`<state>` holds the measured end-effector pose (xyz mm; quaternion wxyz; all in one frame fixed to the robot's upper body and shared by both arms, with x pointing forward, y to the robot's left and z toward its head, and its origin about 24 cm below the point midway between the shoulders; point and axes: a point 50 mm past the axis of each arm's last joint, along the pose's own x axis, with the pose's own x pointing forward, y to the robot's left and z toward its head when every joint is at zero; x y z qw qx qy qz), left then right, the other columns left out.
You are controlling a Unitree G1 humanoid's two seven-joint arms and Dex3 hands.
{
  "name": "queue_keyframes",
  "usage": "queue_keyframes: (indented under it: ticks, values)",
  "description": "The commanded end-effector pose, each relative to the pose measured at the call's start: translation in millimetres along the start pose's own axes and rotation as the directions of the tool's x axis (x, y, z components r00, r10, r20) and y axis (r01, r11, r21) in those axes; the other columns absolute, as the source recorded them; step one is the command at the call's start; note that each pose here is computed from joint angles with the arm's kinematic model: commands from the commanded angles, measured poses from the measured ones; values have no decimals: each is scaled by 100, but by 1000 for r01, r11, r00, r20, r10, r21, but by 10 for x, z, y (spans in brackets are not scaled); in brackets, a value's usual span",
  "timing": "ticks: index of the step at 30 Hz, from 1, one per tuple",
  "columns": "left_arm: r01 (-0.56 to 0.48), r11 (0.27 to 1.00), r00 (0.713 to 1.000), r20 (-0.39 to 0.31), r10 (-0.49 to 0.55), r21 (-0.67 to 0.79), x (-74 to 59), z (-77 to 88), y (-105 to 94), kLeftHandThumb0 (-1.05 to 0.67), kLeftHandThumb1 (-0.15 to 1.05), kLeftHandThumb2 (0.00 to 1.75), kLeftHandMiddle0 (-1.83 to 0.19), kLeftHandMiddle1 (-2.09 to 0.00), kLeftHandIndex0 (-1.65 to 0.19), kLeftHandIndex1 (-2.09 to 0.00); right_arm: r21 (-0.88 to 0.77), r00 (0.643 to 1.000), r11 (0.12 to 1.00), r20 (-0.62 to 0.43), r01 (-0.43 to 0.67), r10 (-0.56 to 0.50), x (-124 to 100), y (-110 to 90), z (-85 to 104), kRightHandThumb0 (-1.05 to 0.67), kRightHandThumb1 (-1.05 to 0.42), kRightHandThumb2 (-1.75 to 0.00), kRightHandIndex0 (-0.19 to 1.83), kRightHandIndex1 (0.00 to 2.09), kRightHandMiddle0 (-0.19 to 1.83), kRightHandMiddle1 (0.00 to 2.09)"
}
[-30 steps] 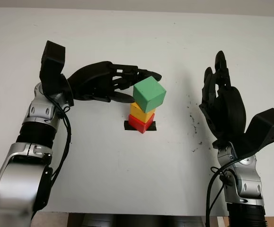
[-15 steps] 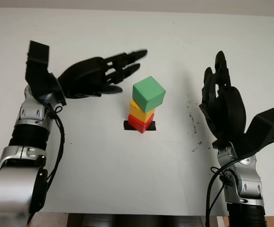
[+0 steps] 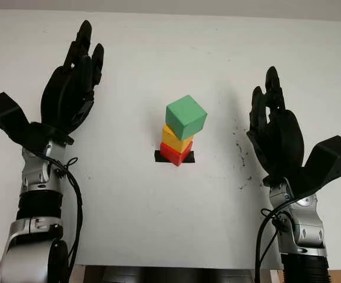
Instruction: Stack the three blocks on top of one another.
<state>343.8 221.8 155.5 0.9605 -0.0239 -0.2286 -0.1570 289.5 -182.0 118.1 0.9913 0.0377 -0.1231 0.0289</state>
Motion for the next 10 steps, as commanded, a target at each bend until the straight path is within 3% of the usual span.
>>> queue_keyframes:
  ticks: [1,10]
  values:
    - [-24,1000,1000,1,24,14,-98,-33,-13,-74,105,59,19,0,19,0,3,1000,1000,-5,10,-10,-28,-10,-3,-70,-105,-63,-19,0,-19,0]
    - [-124,992,992,-18,124,-6,-398,-214,-200,-72,105,58,19,0,19,0,-5,1000,1000,-14,10,-10,-12,18,-8,-69,-105,-66,-19,0,-19,0]
